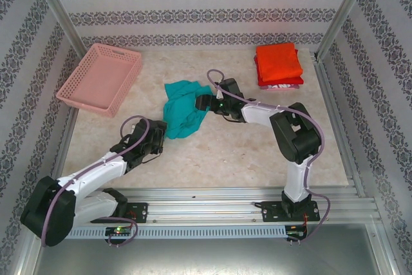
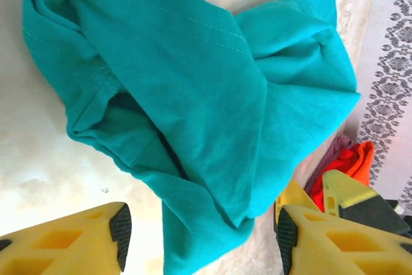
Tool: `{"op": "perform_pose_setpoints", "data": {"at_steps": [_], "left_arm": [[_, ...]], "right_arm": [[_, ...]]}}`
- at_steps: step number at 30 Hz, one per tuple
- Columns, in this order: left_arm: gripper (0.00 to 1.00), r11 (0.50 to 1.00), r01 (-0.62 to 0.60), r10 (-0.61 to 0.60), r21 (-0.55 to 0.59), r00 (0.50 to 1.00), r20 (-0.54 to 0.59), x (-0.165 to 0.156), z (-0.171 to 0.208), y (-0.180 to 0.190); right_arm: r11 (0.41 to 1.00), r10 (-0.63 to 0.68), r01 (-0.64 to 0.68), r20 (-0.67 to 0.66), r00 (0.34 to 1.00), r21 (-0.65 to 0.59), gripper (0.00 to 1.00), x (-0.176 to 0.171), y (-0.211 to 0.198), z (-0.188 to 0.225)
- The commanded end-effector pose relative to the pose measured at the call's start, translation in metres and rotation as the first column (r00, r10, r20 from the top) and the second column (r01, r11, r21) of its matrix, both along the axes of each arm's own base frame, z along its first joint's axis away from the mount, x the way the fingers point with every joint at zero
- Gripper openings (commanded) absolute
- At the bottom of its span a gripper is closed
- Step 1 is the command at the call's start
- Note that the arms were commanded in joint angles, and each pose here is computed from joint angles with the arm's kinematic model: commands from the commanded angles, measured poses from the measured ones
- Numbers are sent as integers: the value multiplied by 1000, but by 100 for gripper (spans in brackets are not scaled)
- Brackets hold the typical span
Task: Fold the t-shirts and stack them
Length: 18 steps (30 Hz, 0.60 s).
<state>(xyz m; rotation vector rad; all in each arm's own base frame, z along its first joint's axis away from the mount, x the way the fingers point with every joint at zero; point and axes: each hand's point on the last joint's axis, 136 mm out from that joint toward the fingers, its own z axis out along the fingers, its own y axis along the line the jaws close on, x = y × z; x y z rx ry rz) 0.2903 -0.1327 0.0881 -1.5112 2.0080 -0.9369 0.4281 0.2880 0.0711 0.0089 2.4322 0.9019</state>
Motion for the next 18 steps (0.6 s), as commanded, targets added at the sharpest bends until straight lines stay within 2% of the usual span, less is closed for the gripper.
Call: {"op": "perform_pose_setpoints", "data": {"at_steps": [1, 6, 13, 16, 18], "left_arm": [[57, 1000, -20, 21, 5, 997, -69, -3, -21, -2], [42, 1000, -7, 7, -6, 996, -84, 8, -32, -12], [9, 1000, -17, 17, -1, 997, -77, 13, -39, -10], [0, 1000, -22, 23, 11, 997, -68, 13, -39, -6], [0, 999, -25, 26, 28, 998, -60, 14, -37, -2]], "right_arm": [[999, -19, 19, 2, 1000, 27, 93, 13, 0, 5], [992, -125, 125, -15, 992, 12, 90, 30, -19, -2], [978, -209, 205, -111, 972, -40, 84, 47, -28, -32], [975, -222, 219, -140, 965, -34, 74, 53, -25, -42], [975, -222, 221, -138, 965, -22, 56, 57, -22, -41]]}}
